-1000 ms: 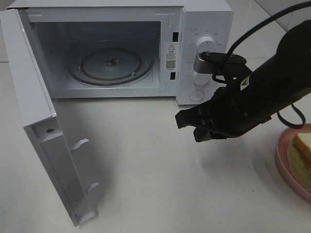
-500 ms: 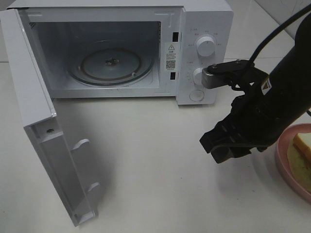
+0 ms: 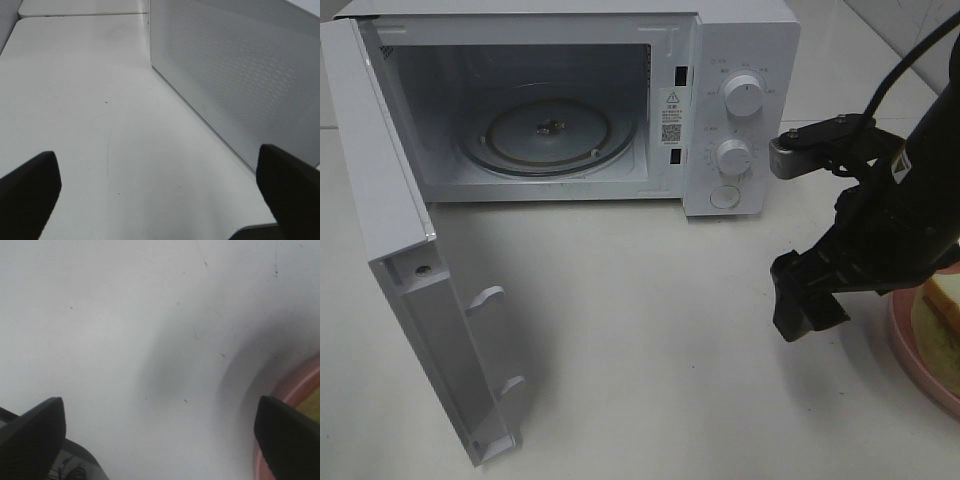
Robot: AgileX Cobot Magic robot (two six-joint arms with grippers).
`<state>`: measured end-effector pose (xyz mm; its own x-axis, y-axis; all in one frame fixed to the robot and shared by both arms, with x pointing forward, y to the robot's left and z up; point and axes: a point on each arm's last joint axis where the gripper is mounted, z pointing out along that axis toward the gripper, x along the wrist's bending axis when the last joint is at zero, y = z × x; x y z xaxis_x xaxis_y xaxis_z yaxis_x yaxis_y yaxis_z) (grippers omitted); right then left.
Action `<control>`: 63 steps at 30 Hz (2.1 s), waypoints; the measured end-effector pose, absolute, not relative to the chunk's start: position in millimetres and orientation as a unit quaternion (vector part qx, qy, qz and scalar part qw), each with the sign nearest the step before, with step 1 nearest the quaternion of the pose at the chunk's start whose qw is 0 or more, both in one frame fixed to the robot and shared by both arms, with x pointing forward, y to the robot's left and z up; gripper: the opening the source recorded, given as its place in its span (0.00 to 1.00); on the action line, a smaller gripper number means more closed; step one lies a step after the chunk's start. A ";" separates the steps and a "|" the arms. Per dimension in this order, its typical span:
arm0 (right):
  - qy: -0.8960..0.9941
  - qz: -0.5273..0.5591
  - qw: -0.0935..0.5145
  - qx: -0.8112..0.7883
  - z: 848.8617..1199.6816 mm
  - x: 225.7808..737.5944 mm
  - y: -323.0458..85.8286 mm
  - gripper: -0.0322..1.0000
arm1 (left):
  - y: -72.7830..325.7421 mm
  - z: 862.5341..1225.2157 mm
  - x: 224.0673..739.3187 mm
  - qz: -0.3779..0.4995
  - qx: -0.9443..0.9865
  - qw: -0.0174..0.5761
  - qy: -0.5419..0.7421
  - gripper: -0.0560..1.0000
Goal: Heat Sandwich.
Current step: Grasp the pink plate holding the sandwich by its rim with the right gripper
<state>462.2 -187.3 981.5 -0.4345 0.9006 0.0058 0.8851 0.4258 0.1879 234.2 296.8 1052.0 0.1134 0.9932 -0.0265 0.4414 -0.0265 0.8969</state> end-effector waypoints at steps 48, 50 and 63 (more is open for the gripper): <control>0.778 -0.034 0.028 0.627 923.1 493.9 -248.7 0.92 | 296.8 1052.0 234.2 0.343 0.629 0.402 0.570 0.99; 0.778 -0.036 0.026 0.626 918.6 495.1 -248.4 0.92 | 296.8 1052.0 234.2 0.343 0.629 0.402 0.570 0.99; 0.782 -0.056 0.009 0.621 887.9 501.3 -246.9 0.90 | 296.8 1052.0 234.2 0.343 0.629 0.402 0.570 0.99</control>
